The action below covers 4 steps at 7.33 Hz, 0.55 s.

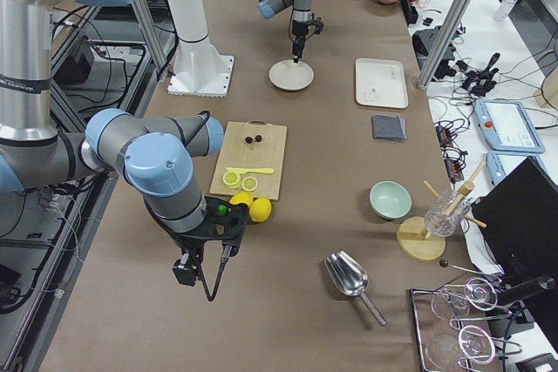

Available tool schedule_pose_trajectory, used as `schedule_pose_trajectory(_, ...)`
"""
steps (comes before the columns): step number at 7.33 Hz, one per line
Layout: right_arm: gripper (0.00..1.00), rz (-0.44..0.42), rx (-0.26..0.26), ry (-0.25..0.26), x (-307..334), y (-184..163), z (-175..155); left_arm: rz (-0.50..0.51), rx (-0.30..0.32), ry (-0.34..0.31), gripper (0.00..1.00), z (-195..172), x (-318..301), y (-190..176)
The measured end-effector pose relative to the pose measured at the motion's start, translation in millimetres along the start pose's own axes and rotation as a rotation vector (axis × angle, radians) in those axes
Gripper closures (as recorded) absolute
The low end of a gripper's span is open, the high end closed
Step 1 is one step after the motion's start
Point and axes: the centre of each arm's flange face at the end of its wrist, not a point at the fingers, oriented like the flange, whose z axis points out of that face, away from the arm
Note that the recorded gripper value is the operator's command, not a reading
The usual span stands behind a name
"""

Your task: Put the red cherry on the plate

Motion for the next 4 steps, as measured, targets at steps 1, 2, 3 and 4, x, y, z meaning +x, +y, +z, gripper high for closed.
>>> schedule_pose_trajectory(1, 0.00, -0.001, 0.001, 0.000, -0.2, -0.4, -0.5, 0.000, 0.005, 0.004, 0.02, -8.4, -5.4, -6.6)
schedule_pose_trajectory(2, 0.00, -0.004, -0.002, -0.001, -2.1, -3.9, -2.5, 0.002, 0.001, 0.015, 0.02, -27.5, -20.1, -17.9)
schedule_pose_trajectory(3, 0.00, -0.006, -0.010, -0.007, -6.4, -11.8, -7.8, 0.006, -0.011, 0.033, 0.02, -57.2, -48.5, -29.6)
schedule_pose_trajectory(4, 0.00, -0.010, -0.018, -0.014, -14.7, -22.5, -17.2, 0.019, -0.022, 0.048, 0.02, -97.2, -94.6, -36.5)
